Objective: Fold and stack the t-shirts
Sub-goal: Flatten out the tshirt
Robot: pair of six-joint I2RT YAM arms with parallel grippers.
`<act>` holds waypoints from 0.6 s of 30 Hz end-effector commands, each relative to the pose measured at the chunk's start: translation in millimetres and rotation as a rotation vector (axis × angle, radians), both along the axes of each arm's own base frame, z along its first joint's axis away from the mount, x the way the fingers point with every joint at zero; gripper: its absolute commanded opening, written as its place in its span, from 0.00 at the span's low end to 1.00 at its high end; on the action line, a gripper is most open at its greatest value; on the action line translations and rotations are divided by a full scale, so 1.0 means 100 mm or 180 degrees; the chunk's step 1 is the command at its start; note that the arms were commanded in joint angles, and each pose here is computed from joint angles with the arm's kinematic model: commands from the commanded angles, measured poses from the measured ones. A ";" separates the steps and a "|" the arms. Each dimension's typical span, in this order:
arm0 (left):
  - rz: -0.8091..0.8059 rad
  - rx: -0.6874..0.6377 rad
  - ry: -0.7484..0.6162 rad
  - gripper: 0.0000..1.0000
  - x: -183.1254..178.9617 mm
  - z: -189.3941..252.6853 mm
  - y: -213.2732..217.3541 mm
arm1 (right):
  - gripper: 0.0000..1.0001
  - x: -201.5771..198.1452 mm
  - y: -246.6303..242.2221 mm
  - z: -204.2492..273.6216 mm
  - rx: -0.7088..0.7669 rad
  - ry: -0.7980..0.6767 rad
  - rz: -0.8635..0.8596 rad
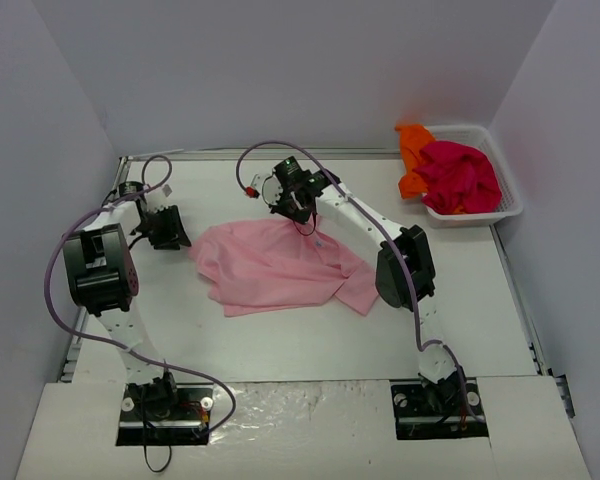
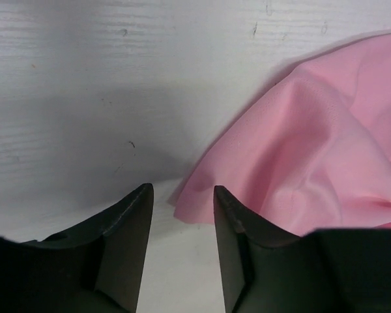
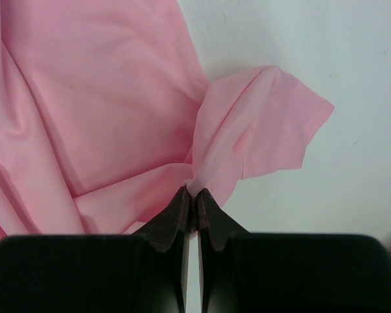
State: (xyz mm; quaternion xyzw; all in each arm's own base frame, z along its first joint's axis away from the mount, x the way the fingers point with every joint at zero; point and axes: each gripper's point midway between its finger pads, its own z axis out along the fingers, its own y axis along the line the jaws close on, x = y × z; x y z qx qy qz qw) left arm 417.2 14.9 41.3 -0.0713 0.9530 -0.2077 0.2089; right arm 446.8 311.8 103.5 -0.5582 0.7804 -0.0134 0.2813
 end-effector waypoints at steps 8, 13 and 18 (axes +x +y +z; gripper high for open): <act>-0.0204 -0.0233 -0.0090 0.23 0.09 0.08 -0.28 | 0.00 0.00 -0.11 0.08 -0.0050 -0.0029 -0.0075; -0.0325 -0.0160 -0.0022 0.23 0.00 0.06 -0.32 | 0.00 0.02 -0.17 0.10 -0.0049 -0.0028 -0.0108; -0.0395 -0.0017 0.0089 0.10 -0.11 -0.03 -0.27 | 0.00 0.03 -0.23 0.08 -0.0063 -0.0007 -0.0130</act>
